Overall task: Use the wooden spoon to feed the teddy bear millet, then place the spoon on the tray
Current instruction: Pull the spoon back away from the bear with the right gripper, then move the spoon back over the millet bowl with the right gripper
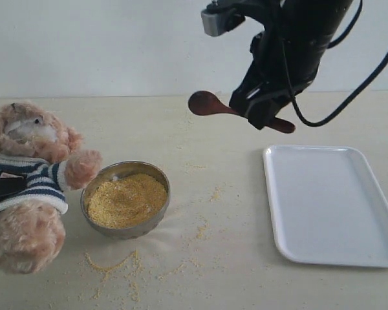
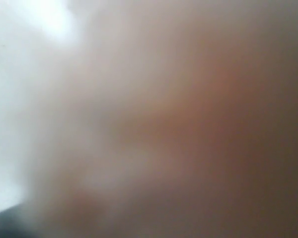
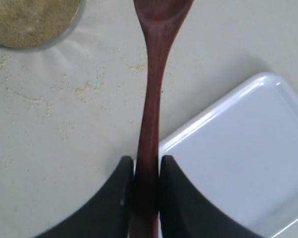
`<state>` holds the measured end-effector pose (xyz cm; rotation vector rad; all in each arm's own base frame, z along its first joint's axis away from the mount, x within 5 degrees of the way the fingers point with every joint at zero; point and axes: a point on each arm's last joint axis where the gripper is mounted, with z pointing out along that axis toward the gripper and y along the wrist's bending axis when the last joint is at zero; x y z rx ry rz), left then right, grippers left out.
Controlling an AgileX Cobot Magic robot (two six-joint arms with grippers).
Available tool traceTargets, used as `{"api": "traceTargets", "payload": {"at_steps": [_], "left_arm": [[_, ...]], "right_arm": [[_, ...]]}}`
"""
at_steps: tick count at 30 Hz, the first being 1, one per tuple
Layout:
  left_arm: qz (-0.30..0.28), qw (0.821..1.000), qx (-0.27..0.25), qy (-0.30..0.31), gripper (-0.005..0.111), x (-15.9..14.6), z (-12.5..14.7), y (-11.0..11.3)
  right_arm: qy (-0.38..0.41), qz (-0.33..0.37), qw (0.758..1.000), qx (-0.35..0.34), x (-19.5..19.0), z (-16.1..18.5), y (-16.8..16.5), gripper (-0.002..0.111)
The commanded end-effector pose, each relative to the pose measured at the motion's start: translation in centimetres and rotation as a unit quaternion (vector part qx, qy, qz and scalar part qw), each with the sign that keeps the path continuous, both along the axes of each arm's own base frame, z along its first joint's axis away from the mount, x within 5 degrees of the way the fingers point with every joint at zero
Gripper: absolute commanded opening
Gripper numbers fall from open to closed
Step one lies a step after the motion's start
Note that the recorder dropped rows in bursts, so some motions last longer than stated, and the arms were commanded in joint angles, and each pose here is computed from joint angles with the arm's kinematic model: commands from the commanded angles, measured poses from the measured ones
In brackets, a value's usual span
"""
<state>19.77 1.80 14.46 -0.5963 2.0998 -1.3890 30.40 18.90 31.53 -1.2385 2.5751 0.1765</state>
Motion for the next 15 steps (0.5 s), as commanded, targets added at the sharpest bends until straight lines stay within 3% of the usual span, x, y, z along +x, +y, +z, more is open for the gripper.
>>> {"api": "traceTargets", "payload": {"at_steps": [1, 15], "left_arm": [[-0.002, 1.000, -0.010, -0.014, 0.005, 0.13, 0.33, -0.05], [-0.014, 1.000, -0.007, -0.012, 0.005, -0.03, 0.26, -0.17]], "right_arm": [[0.019, 0.003, 1.000, -0.007, -0.45, -1.21, -0.79, 0.000], [0.021, 0.004, 1.000, -0.005, -0.45, -2.03, -0.74, 0.000]]}}
